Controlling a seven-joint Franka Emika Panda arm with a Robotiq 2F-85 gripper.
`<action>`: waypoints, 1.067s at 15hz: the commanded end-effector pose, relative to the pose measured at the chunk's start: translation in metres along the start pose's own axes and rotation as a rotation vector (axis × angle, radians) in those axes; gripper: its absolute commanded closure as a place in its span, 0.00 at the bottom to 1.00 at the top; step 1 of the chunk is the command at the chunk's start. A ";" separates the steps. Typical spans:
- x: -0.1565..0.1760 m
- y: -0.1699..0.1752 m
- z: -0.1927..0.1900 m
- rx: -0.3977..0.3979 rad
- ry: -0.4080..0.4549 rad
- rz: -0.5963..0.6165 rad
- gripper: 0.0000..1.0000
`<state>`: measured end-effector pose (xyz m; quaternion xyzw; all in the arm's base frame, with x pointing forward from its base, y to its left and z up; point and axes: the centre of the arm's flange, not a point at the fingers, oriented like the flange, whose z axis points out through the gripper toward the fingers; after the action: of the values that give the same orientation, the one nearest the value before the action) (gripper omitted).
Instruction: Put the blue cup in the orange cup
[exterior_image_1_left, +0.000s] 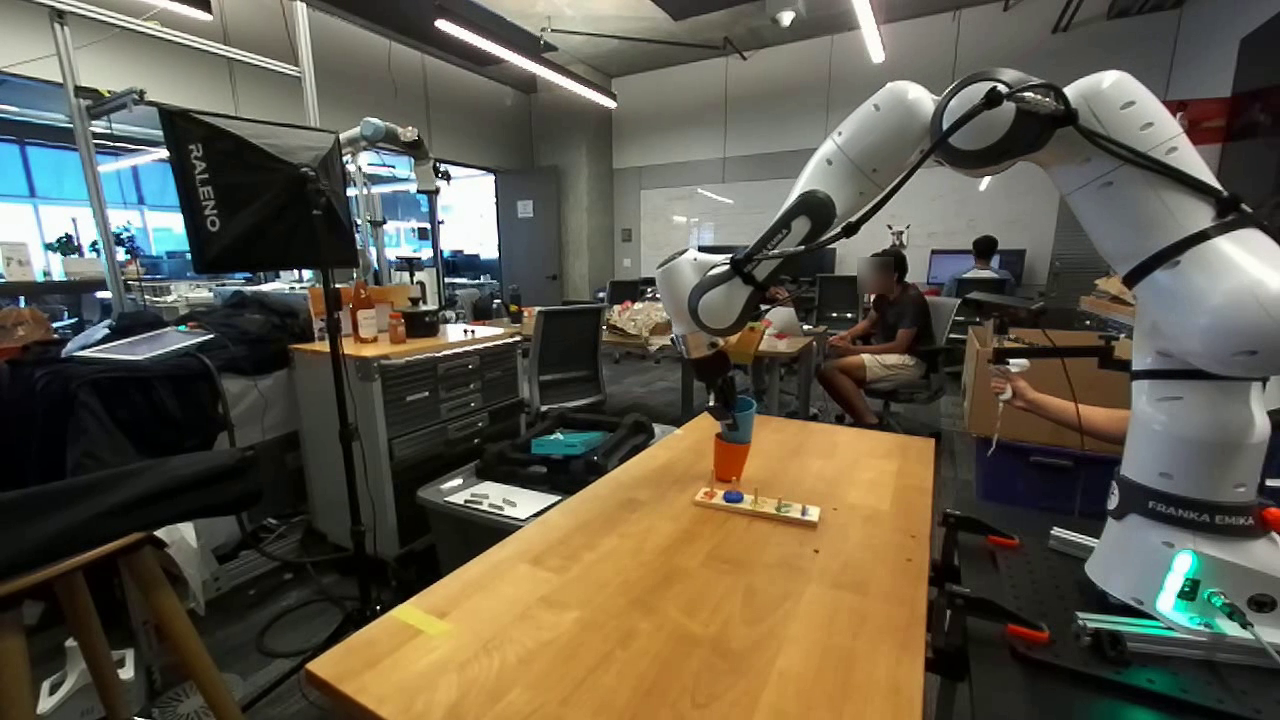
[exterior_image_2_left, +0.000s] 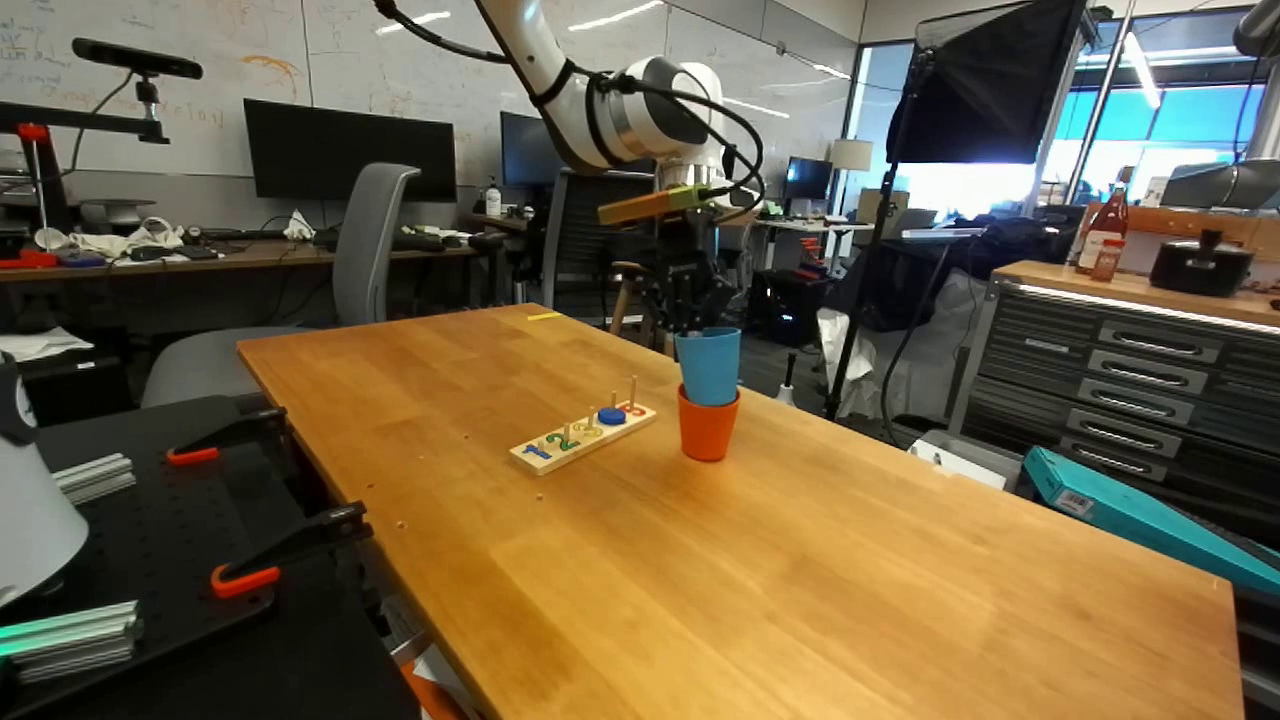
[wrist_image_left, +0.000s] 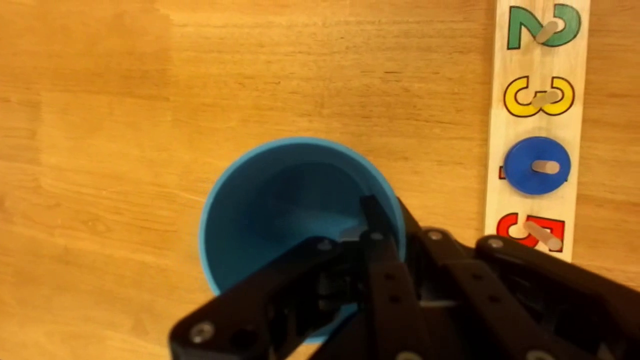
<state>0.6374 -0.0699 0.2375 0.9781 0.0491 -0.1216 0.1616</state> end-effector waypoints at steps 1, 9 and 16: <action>0.016 -0.003 -0.002 -0.007 -0.010 0.010 0.98; 0.012 -0.008 -0.033 0.130 -0.049 -0.100 0.29; -0.032 -0.011 -0.109 0.152 0.000 -0.244 0.00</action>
<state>0.6442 -0.0291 0.2968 0.9759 0.1350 -0.1506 0.0818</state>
